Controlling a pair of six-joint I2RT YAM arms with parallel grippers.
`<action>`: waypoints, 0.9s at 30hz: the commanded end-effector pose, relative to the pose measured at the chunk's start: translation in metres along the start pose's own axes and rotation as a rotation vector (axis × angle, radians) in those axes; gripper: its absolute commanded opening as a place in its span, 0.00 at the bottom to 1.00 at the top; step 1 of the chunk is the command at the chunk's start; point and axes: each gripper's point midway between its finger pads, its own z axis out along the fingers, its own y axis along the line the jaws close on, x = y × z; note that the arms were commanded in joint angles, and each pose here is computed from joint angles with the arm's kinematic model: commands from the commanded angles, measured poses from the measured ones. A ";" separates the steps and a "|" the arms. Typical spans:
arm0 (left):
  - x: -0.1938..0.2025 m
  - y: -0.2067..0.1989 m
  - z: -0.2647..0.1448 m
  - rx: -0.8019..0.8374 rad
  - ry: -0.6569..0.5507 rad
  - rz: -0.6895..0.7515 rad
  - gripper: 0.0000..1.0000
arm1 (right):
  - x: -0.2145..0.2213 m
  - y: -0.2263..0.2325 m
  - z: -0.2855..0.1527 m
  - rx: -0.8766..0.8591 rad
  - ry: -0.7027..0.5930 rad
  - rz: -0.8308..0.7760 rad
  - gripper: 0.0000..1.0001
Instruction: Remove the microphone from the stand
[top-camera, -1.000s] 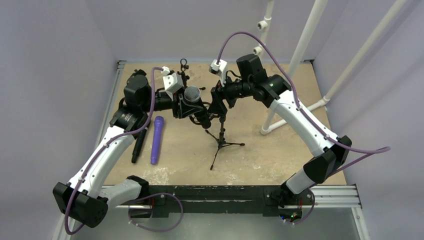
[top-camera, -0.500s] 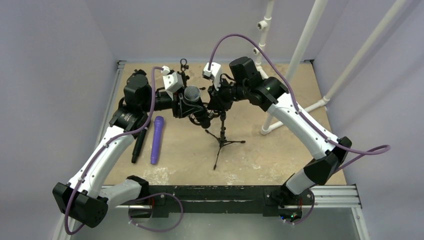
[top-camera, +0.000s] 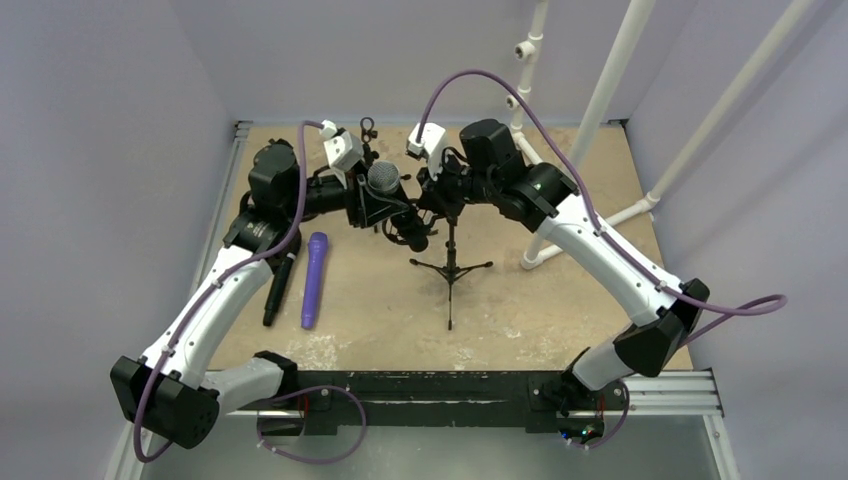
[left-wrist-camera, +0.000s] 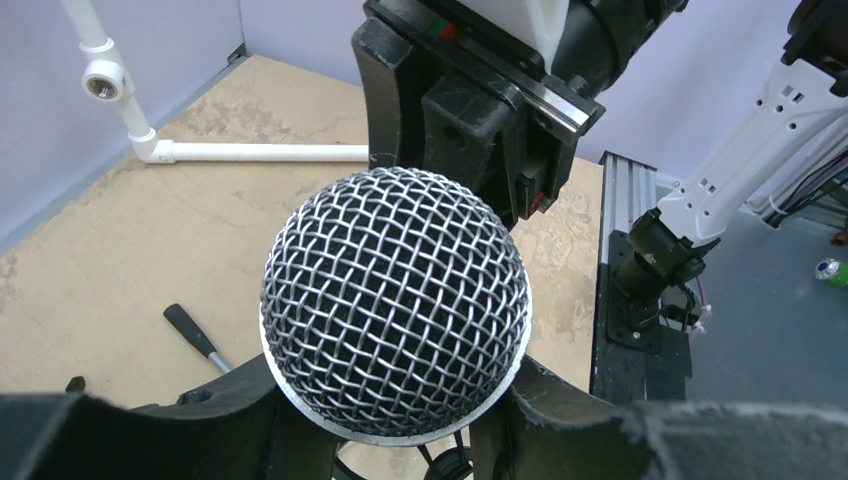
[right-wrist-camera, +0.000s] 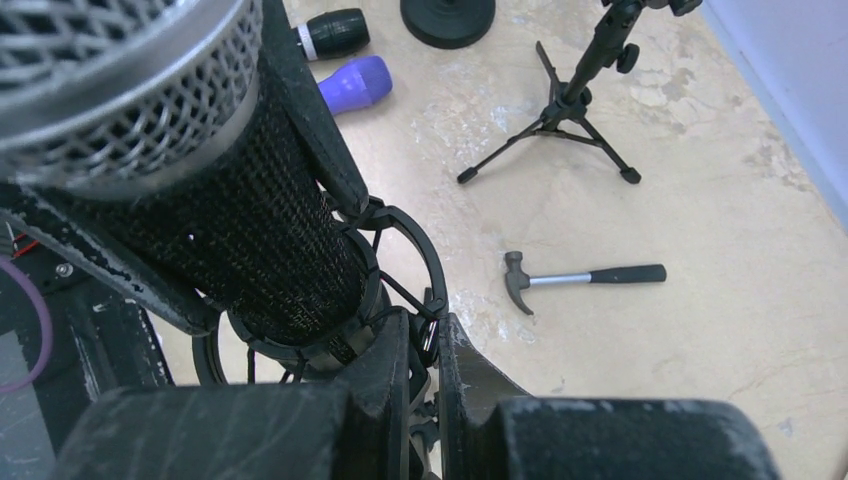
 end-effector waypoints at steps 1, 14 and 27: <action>-0.054 -0.021 -0.005 0.061 -0.120 0.065 0.00 | 0.067 -0.007 0.013 0.054 0.213 0.029 0.00; -0.074 -0.020 -0.012 0.022 -0.113 0.102 0.00 | 0.083 0.009 0.007 0.002 0.189 0.029 0.00; -0.107 -0.041 -0.065 -0.107 -0.037 0.221 0.00 | 0.070 0.010 -0.008 0.010 0.133 0.010 0.00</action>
